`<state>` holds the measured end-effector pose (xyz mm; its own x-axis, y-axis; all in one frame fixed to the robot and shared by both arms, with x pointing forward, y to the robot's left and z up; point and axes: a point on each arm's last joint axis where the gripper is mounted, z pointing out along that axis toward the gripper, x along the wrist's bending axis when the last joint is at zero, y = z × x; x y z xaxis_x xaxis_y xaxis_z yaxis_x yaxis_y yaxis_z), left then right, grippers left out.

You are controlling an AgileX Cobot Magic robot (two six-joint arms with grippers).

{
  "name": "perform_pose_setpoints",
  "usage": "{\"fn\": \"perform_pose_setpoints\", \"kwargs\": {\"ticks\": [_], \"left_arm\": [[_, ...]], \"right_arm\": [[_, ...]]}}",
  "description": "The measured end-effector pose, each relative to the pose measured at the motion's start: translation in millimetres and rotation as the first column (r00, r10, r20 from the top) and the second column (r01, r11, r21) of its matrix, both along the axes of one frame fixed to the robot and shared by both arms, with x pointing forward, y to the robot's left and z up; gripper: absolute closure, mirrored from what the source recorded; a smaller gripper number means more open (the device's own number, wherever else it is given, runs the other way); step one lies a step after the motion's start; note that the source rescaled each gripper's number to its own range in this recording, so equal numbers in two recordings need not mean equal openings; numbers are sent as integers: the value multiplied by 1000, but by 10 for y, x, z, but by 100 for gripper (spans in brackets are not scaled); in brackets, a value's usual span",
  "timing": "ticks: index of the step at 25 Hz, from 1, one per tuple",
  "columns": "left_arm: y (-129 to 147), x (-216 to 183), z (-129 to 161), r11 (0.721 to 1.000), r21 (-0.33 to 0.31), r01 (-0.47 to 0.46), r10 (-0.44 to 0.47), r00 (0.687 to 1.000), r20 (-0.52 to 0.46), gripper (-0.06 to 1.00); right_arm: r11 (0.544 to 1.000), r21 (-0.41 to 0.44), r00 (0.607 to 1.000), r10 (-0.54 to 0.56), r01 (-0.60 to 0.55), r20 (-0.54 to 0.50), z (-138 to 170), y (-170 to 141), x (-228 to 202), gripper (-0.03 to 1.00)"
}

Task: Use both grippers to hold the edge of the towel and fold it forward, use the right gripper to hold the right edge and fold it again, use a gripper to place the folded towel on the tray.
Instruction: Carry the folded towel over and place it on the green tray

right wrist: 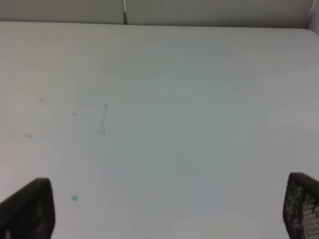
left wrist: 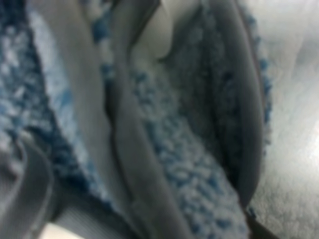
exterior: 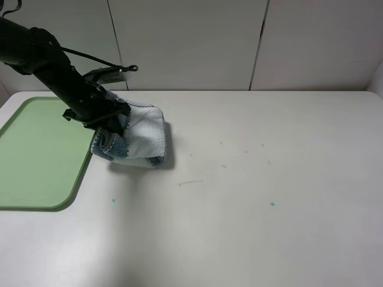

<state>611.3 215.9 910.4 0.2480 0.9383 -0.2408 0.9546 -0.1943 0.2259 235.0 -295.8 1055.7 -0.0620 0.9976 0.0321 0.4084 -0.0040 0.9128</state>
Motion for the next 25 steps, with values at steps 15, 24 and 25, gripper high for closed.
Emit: {"fn": "perform_pose_setpoints", "kwargs": {"ticks": [15, 24, 25], "left_arm": [[671, 3, 102, 994, 71, -79, 81, 996, -29, 75], [1116, -22, 92, 982, 126, -140, 145, 989, -37, 75], [1166, -26, 92, 980, 130, -149, 155, 987, -36, 75]], "right_arm": [[1000, 0, 1000, 0, 0, 0, 0, 0, 0, -3], [1000, 0, 1000, 0, 0, 0, 0, 0, 0, -3], [1000, 0, 1000, 0, 0, 0, 0, 0, 0, -3]]}}
